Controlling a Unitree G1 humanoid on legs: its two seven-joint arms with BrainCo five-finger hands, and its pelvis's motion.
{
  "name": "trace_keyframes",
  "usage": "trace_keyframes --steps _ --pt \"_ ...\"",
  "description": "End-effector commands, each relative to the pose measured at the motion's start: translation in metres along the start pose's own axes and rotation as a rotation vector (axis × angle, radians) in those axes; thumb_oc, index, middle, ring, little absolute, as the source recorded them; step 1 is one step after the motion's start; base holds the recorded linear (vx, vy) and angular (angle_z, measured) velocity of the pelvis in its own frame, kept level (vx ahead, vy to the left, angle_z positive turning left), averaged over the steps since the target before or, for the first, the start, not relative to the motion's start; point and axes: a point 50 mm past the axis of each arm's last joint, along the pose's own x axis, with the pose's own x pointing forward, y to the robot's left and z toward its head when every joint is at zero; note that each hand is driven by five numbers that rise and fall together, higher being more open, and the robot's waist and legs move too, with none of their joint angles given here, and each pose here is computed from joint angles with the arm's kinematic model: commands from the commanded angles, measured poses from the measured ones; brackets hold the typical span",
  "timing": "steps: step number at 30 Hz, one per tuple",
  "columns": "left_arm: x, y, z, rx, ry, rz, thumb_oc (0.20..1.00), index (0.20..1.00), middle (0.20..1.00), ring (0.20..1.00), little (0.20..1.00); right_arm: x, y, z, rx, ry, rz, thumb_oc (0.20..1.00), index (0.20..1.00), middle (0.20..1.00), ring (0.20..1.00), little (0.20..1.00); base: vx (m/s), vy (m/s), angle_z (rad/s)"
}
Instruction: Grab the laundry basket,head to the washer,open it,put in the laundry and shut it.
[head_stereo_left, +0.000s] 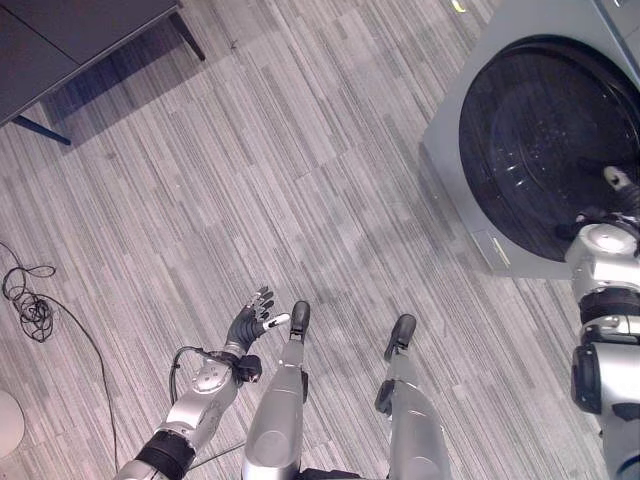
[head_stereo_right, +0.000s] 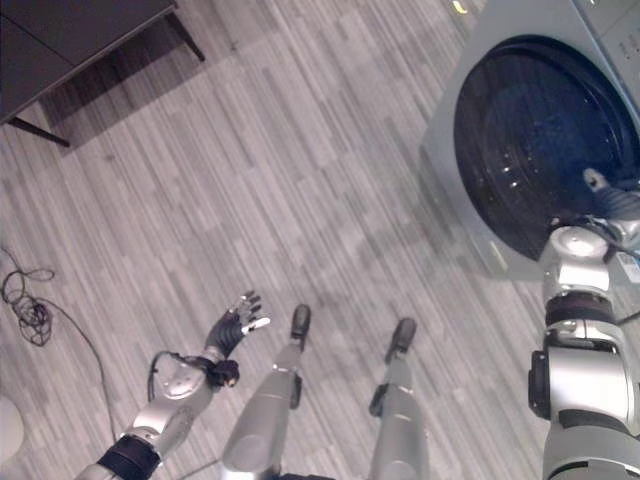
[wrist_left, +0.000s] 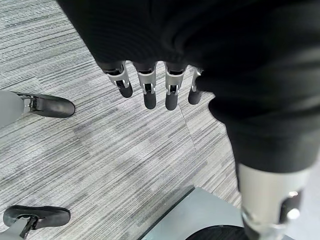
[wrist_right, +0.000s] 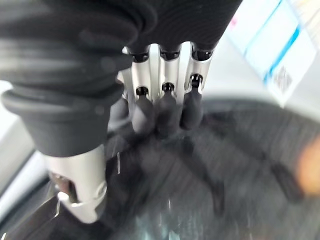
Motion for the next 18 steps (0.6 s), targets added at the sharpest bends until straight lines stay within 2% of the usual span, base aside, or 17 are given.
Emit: trace_keyframes --steps 1,10,14,18 --pt "-0.012 0.013 -0.004 0.003 -0.011 0.043 1.000 1.000 1.000 1.000 1.000 0.029 -0.046 0.047 -0.017 -0.218 -0.184 1.000 1.000 1.000 1.000 1.000 0.01 -0.015 -0.06" --pt "-0.012 0.012 -0.002 -0.006 -0.019 0.039 1.000 1.000 1.000 1.000 1.000 0.022 -0.058 0.003 -0.075 -0.147 -0.191 1.000 1.000 1.000 1.000 1.000 0.00 -0.007 -0.07" --pt "-0.013 0.014 0.000 -0.012 -0.028 0.044 1.000 1.000 1.000 1.000 1.000 0.020 -0.049 0.003 -0.058 -0.135 -0.156 1.000 1.000 1.000 1.000 1.000 -0.02 -0.003 -0.07" --pt "-0.016 0.016 -0.001 -0.025 -0.029 0.044 1.000 1.000 1.000 1.000 1.000 0.012 -0.019 0.015 -0.051 -0.142 -0.047 1.000 1.000 1.000 1.000 1.000 -0.01 0.000 -0.09"
